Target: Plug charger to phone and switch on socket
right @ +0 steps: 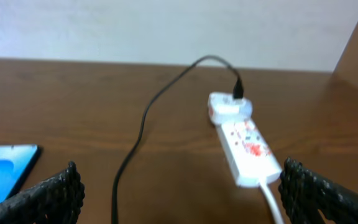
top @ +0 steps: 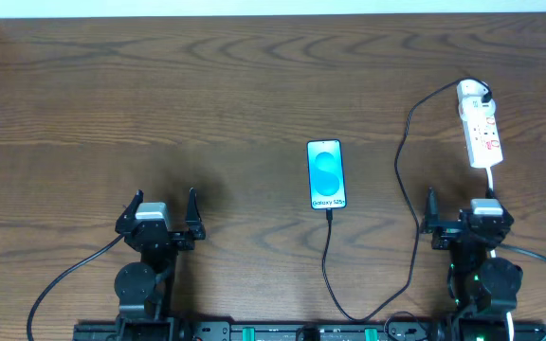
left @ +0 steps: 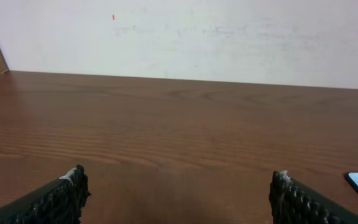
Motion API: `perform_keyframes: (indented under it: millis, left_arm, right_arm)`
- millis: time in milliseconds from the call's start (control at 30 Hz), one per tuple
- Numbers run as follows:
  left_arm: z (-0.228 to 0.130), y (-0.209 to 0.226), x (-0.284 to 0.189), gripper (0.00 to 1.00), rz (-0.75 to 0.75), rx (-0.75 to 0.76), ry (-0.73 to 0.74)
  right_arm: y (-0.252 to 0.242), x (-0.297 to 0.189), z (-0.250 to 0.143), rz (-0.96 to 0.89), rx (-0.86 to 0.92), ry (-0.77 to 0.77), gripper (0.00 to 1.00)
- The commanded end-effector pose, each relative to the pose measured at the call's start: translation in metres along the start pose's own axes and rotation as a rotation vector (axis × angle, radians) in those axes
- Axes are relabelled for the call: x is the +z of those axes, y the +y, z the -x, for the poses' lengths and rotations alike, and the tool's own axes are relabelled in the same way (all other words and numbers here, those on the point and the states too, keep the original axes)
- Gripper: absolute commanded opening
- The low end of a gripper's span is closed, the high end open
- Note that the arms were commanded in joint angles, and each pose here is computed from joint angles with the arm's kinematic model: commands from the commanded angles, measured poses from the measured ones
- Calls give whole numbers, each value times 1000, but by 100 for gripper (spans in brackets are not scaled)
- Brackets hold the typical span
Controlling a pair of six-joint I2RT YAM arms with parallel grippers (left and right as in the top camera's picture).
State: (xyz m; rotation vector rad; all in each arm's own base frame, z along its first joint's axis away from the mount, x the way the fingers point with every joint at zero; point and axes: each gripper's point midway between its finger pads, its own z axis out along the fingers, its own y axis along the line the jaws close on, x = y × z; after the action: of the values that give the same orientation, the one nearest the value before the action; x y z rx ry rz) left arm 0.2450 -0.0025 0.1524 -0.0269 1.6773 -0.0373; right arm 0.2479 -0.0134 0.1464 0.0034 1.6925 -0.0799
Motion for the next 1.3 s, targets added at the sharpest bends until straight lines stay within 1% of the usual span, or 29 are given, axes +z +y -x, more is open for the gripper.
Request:
perform_keyframes:
  millis: [0,567,733,1267]
  left_arm:
    - [-16,2,1,94,10,-4,48]
    - [-16,2,1,94,10,-5,48]
    - [-16,2,1,94,10,-5,48]
    - [-16,2,1,94,10,-4,48]
  right_arm:
    - [-4,-3,11,-26,10,-50,99]
    - [1,-3,10,-6,12,-48,99]
    - [-1,-3,11,-18,52,-50,99]
    - [4,-3,11,4,51,-51,99]
